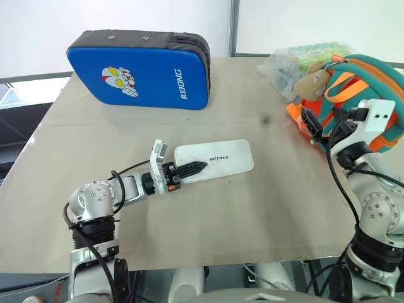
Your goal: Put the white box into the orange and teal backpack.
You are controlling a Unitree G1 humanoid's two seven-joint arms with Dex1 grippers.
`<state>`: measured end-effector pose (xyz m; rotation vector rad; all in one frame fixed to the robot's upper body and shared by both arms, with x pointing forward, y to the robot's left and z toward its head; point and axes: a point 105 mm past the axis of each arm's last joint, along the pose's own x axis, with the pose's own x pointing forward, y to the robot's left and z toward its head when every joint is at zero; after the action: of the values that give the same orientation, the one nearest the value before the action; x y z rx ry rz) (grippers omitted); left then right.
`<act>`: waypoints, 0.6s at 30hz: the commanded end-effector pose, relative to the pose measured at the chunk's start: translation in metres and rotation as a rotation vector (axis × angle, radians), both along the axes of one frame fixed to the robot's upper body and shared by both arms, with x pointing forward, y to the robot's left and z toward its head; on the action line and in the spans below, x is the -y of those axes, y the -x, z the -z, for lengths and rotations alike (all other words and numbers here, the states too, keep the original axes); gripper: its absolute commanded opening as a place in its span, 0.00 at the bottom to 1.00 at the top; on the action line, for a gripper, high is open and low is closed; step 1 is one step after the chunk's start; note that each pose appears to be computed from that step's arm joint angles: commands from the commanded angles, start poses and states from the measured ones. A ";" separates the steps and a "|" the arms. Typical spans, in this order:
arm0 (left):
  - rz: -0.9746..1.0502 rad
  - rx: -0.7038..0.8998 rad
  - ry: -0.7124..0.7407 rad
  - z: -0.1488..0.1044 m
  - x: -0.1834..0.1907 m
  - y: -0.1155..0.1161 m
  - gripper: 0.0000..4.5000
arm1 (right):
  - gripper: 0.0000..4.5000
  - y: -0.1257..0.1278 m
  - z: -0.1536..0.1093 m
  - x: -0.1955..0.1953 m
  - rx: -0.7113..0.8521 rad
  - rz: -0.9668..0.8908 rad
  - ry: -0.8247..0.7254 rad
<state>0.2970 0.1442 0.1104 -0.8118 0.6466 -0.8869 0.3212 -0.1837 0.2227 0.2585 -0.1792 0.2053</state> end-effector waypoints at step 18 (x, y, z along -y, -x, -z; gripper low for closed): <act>-0.037 0.103 -0.077 -0.006 -0.012 0.002 0.23 | 1.00 -0.002 0.007 0.054 -0.188 0.011 0.154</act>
<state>0.2953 0.1570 0.1133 -0.7481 0.5840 -0.8559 0.3095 -0.2399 0.2050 0.1300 0.0882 0.1719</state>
